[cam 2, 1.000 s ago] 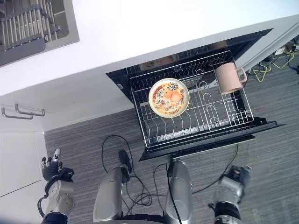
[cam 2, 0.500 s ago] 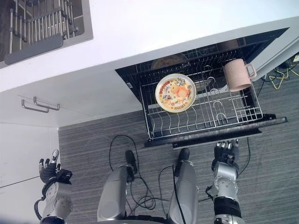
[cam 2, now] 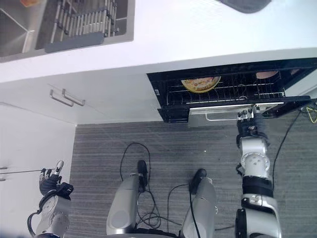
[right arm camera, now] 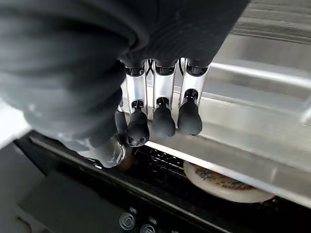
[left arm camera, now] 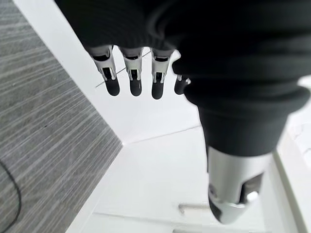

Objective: Place the dishes in the dishwasher.

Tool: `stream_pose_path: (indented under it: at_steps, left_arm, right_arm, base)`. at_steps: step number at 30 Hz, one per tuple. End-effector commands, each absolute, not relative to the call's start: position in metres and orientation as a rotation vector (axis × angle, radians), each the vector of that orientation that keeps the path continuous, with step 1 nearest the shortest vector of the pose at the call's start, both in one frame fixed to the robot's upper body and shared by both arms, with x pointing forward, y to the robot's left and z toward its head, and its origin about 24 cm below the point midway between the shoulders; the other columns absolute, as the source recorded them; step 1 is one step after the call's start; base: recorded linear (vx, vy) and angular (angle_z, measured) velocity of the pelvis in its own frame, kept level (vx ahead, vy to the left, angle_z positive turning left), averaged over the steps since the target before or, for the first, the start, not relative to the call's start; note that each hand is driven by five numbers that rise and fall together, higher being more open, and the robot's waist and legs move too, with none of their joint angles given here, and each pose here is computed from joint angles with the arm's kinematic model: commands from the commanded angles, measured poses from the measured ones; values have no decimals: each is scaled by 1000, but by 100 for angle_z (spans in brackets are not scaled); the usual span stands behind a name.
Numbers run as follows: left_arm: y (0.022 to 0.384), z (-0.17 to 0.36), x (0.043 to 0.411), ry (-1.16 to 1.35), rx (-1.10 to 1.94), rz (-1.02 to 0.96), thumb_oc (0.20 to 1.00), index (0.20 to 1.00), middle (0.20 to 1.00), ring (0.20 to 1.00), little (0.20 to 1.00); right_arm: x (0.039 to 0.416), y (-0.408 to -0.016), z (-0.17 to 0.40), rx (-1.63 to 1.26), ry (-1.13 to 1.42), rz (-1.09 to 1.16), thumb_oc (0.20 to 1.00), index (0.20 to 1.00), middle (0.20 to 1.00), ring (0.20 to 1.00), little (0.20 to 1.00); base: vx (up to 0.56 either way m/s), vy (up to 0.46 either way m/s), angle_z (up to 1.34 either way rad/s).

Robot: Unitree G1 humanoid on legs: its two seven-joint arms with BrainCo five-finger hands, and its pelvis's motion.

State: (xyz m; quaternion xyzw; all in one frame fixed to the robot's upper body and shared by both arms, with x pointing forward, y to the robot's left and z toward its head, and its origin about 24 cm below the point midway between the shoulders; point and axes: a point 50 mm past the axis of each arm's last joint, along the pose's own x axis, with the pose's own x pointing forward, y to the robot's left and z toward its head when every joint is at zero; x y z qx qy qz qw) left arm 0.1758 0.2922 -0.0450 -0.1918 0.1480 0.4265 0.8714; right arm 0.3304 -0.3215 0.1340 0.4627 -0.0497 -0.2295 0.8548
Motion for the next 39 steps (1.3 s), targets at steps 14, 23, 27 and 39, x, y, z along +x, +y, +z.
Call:
stream_pose_path:
  at_steps: [14, 23, 27, 39]
  left_arm:
    - [339, -46, 135, 395, -199, 904, 1000, 1000, 1000, 1000, 1000]
    - [330, -47, 137, 363, -211, 852, 1000, 1000, 1000, 1000, 1000]
    - [322, -51, 137, 352, -236, 897, 1000, 1000, 1000, 1000, 1000]
    - [243, -120, 128, 674, -416, 500, 1000, 1000, 1000, 1000, 1000]
  right_arm:
    - [325, -405, 308, 682, -356, -691, 200, 200, 200, 200, 200]
    - [340, -385, 262, 628, -300, -523, 200, 200, 200, 200, 200]
    - [336, -301, 167, 690, -246, -247, 200, 200, 200, 200, 200]
    - [238, -259, -12, -12, 178, -234, 200, 200, 200, 200, 200]
  base:
    - [36, -46, 43]
    - [-15, 18, 2]
    - [-124, 35, -25]
    - [-78, 110, -29]
